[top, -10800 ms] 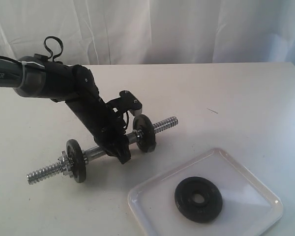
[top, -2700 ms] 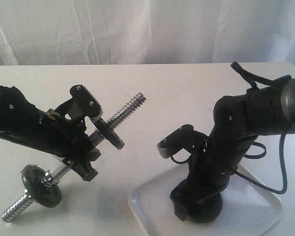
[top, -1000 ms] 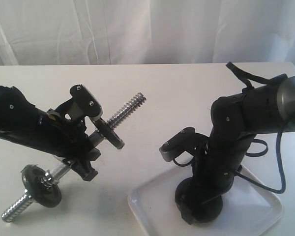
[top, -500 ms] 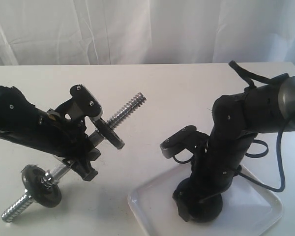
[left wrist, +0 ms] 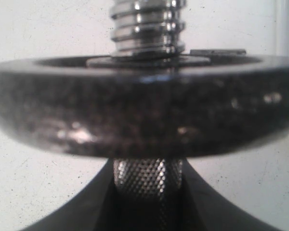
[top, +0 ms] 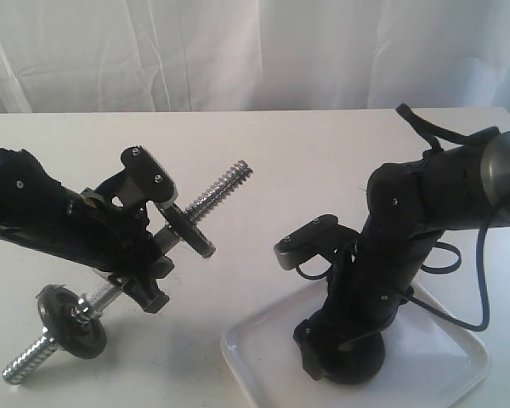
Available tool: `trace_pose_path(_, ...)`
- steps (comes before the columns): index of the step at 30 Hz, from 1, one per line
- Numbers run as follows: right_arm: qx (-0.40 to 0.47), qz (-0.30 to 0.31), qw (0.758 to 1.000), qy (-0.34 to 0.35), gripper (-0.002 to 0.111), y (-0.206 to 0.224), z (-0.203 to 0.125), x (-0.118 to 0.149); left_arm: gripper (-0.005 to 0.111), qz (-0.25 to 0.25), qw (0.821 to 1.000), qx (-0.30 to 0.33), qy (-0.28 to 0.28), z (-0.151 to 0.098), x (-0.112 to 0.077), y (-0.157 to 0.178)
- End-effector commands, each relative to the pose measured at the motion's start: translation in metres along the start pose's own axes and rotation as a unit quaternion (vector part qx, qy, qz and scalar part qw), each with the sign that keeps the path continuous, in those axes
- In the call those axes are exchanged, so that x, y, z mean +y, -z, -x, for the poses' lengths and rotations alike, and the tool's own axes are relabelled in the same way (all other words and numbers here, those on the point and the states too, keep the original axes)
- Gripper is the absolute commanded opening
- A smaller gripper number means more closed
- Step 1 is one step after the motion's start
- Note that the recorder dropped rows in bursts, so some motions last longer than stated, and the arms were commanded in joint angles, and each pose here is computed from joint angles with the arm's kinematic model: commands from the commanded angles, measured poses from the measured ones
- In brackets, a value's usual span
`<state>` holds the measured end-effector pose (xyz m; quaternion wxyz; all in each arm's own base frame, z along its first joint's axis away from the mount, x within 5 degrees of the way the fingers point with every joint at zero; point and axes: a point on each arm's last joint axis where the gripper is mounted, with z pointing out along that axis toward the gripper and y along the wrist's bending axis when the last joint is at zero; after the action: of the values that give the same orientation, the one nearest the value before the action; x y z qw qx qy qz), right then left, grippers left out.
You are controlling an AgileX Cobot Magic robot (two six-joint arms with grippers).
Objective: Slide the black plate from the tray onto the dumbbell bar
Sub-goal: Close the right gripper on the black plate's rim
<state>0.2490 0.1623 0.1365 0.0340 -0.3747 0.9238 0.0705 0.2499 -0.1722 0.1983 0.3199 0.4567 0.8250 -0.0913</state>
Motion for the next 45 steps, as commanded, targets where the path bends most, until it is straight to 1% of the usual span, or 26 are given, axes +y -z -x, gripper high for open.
trace_pose_path(1,0.023,0.017,1.000,-0.010,0.105,-0.012,-0.005,0.002,0.000,0.051,0.996,-0.071,0.015,0.021,0.010,0.020)
trace_pose_path(18,0.025,0.014,1.000,-0.006,0.105,-0.013,-0.005,0.001,0.000,0.052,0.996,-0.072,0.014,0.021,0.011,0.020)
trace_pose_path(30,0.056,0.022,0.998,-0.008,0.105,-0.026,-0.009,0.000,0.000,0.052,0.996,-0.072,0.014,0.021,0.011,0.020)
trace_pose_path(33,0.055,0.022,0.998,-0.013,0.102,-0.026,-0.009,0.000,0.000,0.052,0.996,-0.072,0.014,0.021,0.011,0.020)
trace_pose_path(35,0.060,0.023,0.998,-0.016,0.094,-0.026,-0.009,0.001,0.000,0.052,0.996,-0.072,0.014,0.021,0.011,0.020)
trace_pose_path(37,0.065,0.025,0.997,-0.016,0.083,-0.026,-0.010,0.001,0.000,0.053,0.996,-0.073,0.015,0.021,0.011,0.020)
trace_pose_path(40,0.073,0.028,0.997,-0.024,0.058,-0.026,-0.012,0.002,0.000,0.053,0.996,-0.073,0.015,0.021,0.011,0.020)
trace_pose_path(43,0.082,0.030,0.995,-0.037,0.029,-0.025,-0.013,0.002,0.000,0.052,0.996,-0.072,0.015,0.021,0.011,0.020)
trace_pose_path(45,0.092,0.035,0.993,-0.060,0.010,-0.025,-0.014,0.004,0.000,0.052,0.996,-0.072,0.015,0.021,0.011,0.020)
